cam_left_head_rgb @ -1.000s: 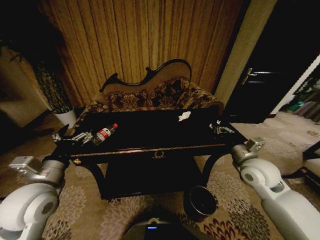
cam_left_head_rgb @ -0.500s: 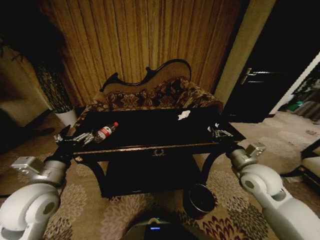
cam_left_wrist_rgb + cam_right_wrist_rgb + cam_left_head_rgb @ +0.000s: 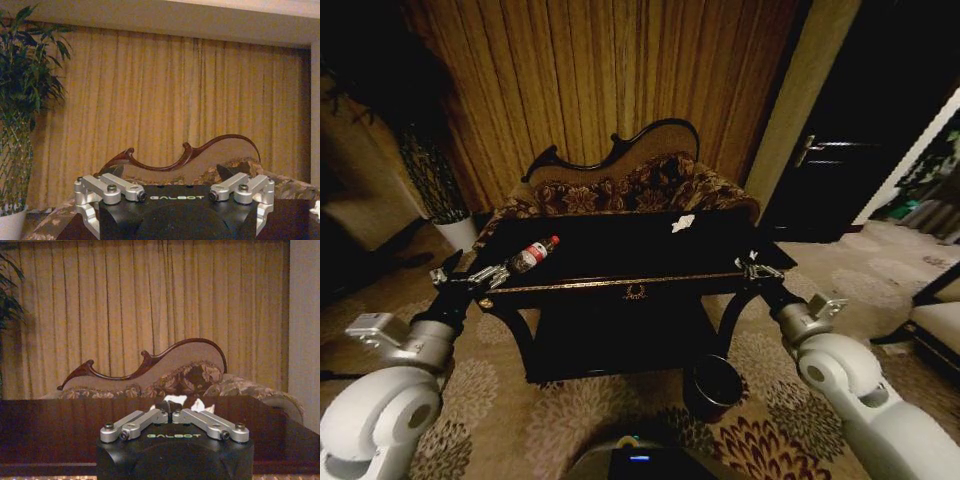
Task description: Move to the front of the table and place the trash on the table into the trash bin.
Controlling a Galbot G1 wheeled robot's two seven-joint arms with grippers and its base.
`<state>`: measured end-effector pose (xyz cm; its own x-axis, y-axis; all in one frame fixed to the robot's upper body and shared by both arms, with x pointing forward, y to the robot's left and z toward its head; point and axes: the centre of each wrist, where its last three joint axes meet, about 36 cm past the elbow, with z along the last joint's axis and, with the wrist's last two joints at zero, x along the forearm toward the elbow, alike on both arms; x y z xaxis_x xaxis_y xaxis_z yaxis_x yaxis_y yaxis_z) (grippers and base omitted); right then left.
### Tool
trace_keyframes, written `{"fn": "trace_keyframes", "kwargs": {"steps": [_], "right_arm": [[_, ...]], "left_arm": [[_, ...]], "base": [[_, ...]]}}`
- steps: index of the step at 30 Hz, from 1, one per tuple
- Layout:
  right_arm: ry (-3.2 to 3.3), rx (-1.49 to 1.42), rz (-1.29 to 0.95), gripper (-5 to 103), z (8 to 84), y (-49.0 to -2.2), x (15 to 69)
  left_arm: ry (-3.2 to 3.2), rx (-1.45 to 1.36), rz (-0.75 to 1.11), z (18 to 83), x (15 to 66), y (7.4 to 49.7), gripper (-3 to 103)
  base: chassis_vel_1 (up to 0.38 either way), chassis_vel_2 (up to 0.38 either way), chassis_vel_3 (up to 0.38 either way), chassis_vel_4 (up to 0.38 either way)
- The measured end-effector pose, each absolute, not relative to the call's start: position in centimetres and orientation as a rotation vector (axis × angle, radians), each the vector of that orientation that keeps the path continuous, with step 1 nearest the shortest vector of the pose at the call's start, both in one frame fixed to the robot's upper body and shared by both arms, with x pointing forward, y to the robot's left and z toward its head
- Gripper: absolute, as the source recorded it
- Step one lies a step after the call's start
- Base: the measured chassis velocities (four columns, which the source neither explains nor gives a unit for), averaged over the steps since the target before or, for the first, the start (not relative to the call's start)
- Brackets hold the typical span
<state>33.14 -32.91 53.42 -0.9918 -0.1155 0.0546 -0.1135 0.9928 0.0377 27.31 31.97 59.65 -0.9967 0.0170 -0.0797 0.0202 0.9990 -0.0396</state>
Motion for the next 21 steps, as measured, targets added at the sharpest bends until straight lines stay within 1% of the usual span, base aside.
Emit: {"fn": "trace_keyframes", "kwargs": {"steps": [5,8,9,11,12,14,16,21], "right_arm": [[-3.057,0.162,-0.057,0,52.2,-32.8,33.4],[-2.983,0.124,-0.069,0,48.9,-33.3,33.8],[-2.983,0.124,-0.069,0,48.9,-33.3,33.8],[-2.935,0.097,-0.077,0,46.8,-33.7,34.0],[-2.867,0.06,-0.103,0,44.0,-34.3,34.2],[-2.841,0.046,-0.121,0,43.0,-34.5,34.3],[-2.758,-0.007,-0.16,0,39.5,-34.9,34.6],[-2.657,-0.093,-0.124,0,33.8,-36.5,35.9]], "left_arm": [[3.057,0.038,-0.062,59.7,27.4,31.9,100],[3.055,0.044,-0.066,59.7,27.5,31.8,100],[3.055,0.044,-0.066,59.7,27.5,31.8,100],[3.055,0.043,-0.065,59.7,27.5,31.8,100],[3.055,0.037,-0.063,59.8,27.4,31.9,100],[3.054,0.032,-0.062,59.8,27.4,31.9,100],[3.052,0.022,-0.06,59.8,27.4,32.1,100],[3.05,0.013,-0.065,59.8,27.3,32.2,100]], "base": [[0.064,-0.062,-0.07,0.048],[0.0,0.0,0.0,0.0],[0.0,0.0,0.0,0.0],[0.0,0.0,0.0,0.0],[0.0,0.0,0.0,0.0],[0.0,0.0,0.0,0.0],[0.0,0.0,0.0,0.0],[0.0,0.0,0.0,0.0]]}}
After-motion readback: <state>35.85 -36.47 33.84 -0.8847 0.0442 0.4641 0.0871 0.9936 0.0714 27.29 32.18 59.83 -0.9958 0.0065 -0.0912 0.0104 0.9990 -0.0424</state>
